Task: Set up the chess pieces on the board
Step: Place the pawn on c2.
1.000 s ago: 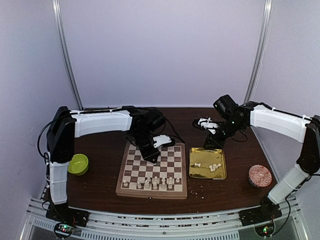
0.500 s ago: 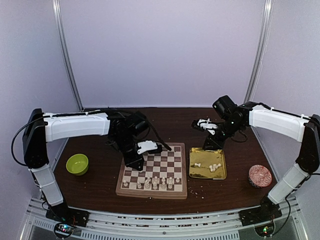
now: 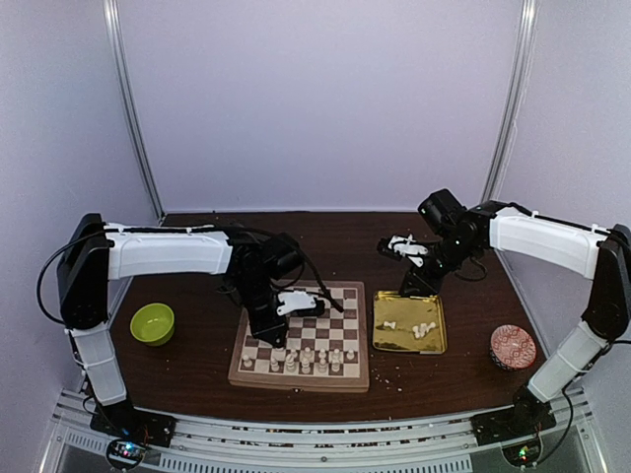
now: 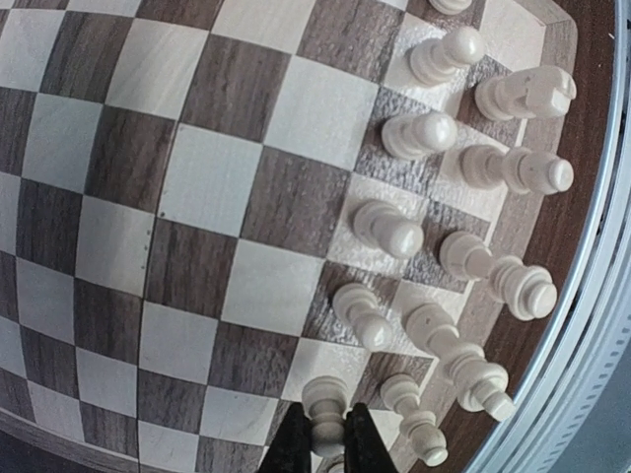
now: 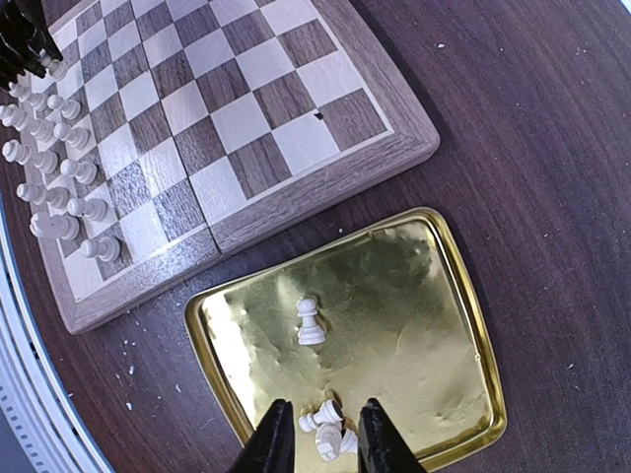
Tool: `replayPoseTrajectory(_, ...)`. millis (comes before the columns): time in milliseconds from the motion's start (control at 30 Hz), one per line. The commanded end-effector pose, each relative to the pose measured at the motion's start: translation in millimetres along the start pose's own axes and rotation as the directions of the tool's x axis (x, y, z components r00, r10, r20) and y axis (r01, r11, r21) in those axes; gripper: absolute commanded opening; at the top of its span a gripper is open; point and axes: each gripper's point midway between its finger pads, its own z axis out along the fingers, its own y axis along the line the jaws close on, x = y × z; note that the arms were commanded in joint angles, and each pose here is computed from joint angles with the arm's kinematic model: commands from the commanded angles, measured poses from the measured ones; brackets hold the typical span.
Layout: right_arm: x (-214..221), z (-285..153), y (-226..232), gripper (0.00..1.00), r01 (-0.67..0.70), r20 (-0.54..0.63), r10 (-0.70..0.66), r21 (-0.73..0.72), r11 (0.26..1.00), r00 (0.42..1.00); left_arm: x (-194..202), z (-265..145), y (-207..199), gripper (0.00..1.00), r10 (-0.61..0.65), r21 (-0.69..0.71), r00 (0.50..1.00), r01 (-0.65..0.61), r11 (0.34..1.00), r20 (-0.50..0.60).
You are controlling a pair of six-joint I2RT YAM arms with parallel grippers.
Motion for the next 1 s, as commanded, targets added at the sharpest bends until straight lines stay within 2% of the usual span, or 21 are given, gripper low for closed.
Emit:
replayPoseTrajectory(0,-4,-2,0,0.22,0.009,0.003,-0.009,-0.012,1.0,1.0,3,8,-4,0.08,0.021,0.017,1.0,-0.02,1.0,-0.018)
replayPoseTrajectory(600,-3,2,1,0.23,0.009,-0.009,-0.01,-0.026,1.0,1.0,10,22,-9,0.1,0.029,0.037,0.998,-0.026,0.999,-0.061)
replayPoseTrajectory(967,-2,1,1,0.23,0.01,-0.011,-0.01,-0.027,1.0,1.0,10,19,-5,0.23,0.022,0.011,0.998,-0.021,1.0,-0.061)
